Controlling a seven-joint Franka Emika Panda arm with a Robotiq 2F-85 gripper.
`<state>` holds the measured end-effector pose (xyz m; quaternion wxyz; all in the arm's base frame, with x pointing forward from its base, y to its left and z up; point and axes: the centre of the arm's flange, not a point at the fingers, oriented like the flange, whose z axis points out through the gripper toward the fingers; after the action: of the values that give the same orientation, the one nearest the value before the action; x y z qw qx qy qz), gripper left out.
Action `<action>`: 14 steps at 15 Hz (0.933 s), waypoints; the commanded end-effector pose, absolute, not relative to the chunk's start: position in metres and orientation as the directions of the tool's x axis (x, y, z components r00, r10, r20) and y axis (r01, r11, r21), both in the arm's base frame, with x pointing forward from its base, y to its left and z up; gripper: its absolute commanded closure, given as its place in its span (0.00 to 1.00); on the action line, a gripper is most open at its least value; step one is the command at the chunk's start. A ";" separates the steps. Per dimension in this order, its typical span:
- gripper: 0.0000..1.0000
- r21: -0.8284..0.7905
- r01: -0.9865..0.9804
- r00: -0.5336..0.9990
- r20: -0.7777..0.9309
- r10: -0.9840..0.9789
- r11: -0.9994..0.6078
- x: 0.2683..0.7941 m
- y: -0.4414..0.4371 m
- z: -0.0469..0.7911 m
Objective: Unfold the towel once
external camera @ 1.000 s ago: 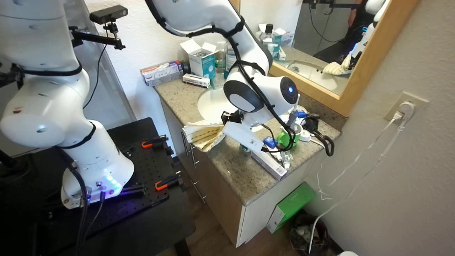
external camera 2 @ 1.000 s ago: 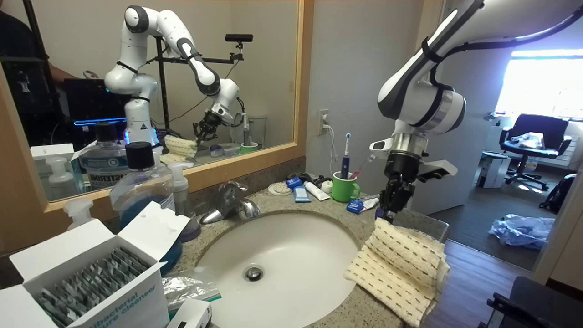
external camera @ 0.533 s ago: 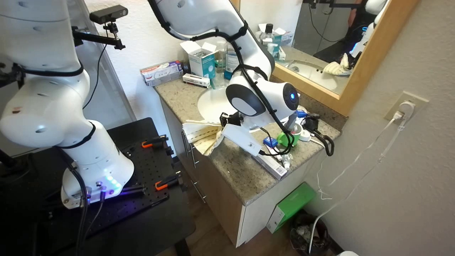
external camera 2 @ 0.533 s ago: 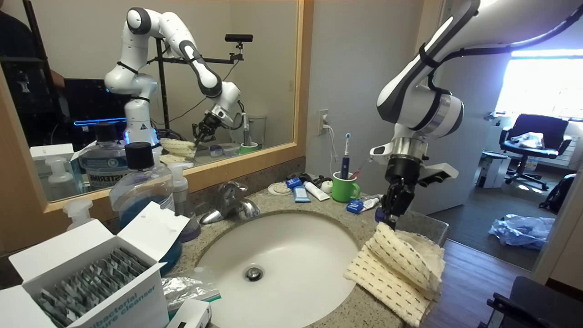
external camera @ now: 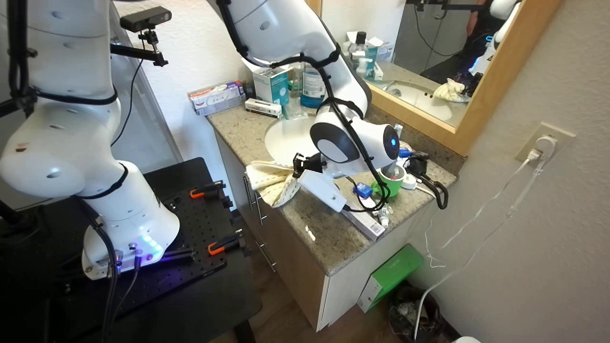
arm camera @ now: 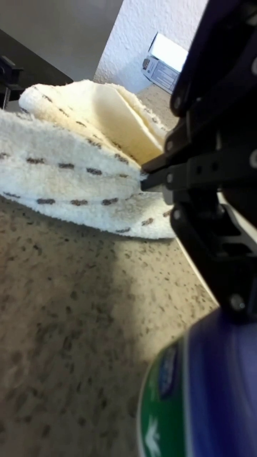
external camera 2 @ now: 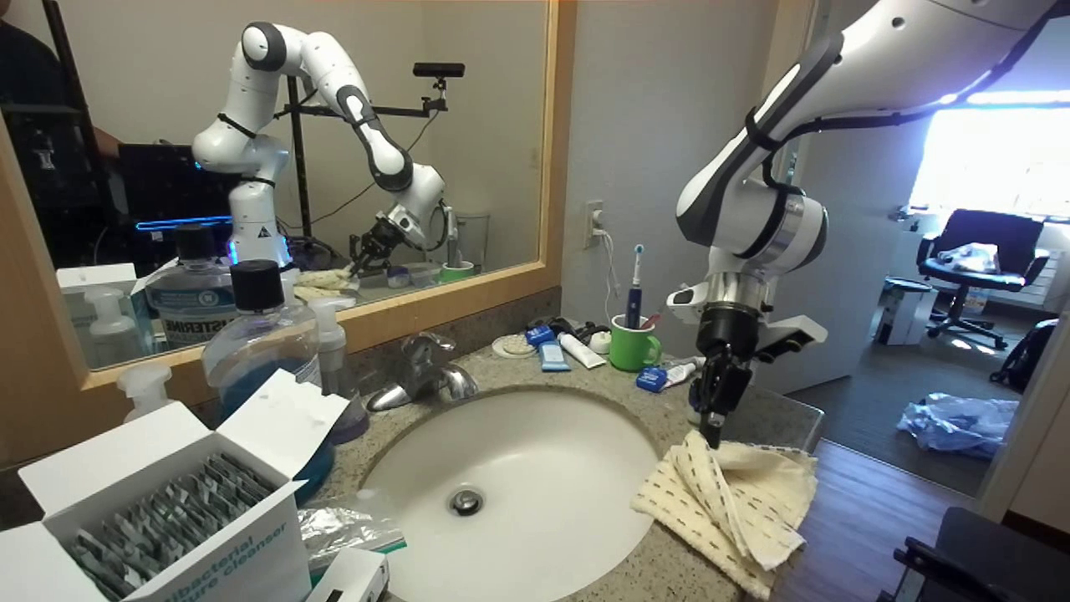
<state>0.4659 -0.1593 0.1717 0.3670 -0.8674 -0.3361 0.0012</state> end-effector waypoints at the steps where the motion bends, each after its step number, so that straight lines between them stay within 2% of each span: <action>1: 0.71 -0.650 0.575 0.786 0.270 0.556 -0.497 0.465 -0.169 0.170; 2: 0.67 -0.644 0.575 0.788 0.271 0.553 -0.504 0.461 -0.170 0.173; 10: 0.06 -0.465 0.622 0.778 0.275 0.564 -0.631 0.396 -0.145 0.253; 11: 0.01 -0.435 0.630 0.773 0.278 0.570 -0.643 0.389 -0.138 0.263; 14: 0.00 -0.349 0.666 0.746 0.283 0.603 -0.659 0.374 -0.116 0.286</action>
<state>0.4096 -0.1494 0.2460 0.2681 -0.8991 -0.3408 -0.0600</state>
